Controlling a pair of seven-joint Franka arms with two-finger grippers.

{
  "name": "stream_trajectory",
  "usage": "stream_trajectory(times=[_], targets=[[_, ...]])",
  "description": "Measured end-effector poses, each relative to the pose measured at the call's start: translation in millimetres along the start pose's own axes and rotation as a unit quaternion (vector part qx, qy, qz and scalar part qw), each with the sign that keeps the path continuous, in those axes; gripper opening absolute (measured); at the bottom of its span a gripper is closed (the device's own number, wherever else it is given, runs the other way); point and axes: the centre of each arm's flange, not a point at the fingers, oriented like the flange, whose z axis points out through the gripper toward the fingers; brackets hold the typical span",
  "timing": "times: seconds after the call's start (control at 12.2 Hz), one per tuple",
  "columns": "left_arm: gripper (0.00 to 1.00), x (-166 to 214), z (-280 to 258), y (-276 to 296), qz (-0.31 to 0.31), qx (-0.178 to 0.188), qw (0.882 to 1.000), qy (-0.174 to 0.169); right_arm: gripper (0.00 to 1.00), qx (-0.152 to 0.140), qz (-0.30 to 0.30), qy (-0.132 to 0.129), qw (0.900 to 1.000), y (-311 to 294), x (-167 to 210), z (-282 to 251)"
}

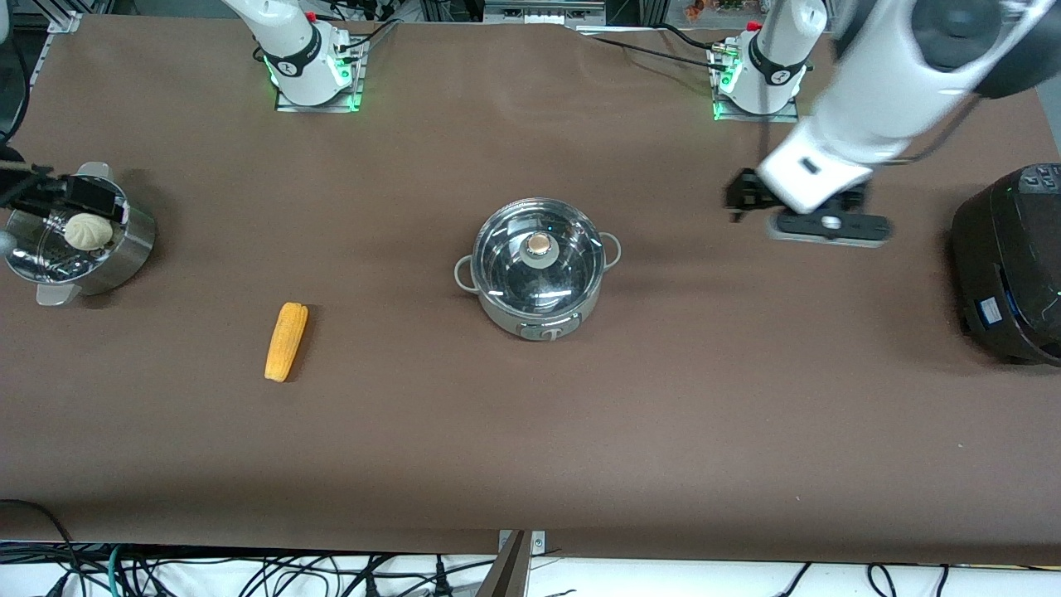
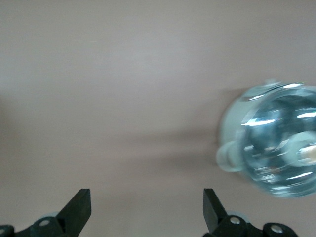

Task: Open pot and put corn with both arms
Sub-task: 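Grasp the lid knob with the left gripper while the right gripper grasps the corn, then lift the lid aside with the left gripper while the right gripper carries corn over pot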

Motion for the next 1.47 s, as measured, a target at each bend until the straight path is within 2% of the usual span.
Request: stream_trajectory(times=[0.16, 0.24, 0.49, 0.65, 0.82, 1.06, 1.31, 1.39, 1.47], targets=[[1.0, 2, 29, 98, -0.026, -0.009, 1.0, -0.006, 1.0, -0.001, -0.002, -0.017, 1.0, -3, 26, 39], [1.0, 3, 53, 138, -0.031, -0.013, 0.999, -0.01, 1.0, -0.001, -0.003, -0.016, 1.0, -4, 43, 65], [1.0, -2, 136, 222, -0.025, -0.022, 0.999, -0.017, 1.0, -0.002, -0.015, -0.018, 1.0, -22, 92, 170], [1.0, -8, 177, 241, -0.013, -0.008, 0.999, -0.031, 1.0, 0.005, -0.007, -0.021, 1.0, -41, 108, 243], [1.0, -10, 191, 244, 0.0, 0.015, 1.0, -0.022, 1.0, 0.012, -0.007, -0.012, 1.0, -62, 113, 294], [1.0, -12, 196, 245, 0.022, 0.028, 0.999, -0.02, 1.0, 0.013, -0.015, -0.003, 1.0, -85, 117, 335], [0.96, -14, 205, 247, 0.048, 0.032, 0.998, -0.027, 1.0, 0.012, -0.018, -0.004, 1.0, -90, 119, 352], [0.87, -14, 208, 247, 0.051, 0.033, 0.998, -0.029, 1.0, 0.012, -0.018, -0.005, 1.0, -90, 119, 356], [0.78, -14, 210, 247, 0.055, 0.034, 0.997, -0.03, 0.91, 0.012, -0.018, -0.006, 1.0, -90, 119, 359]])
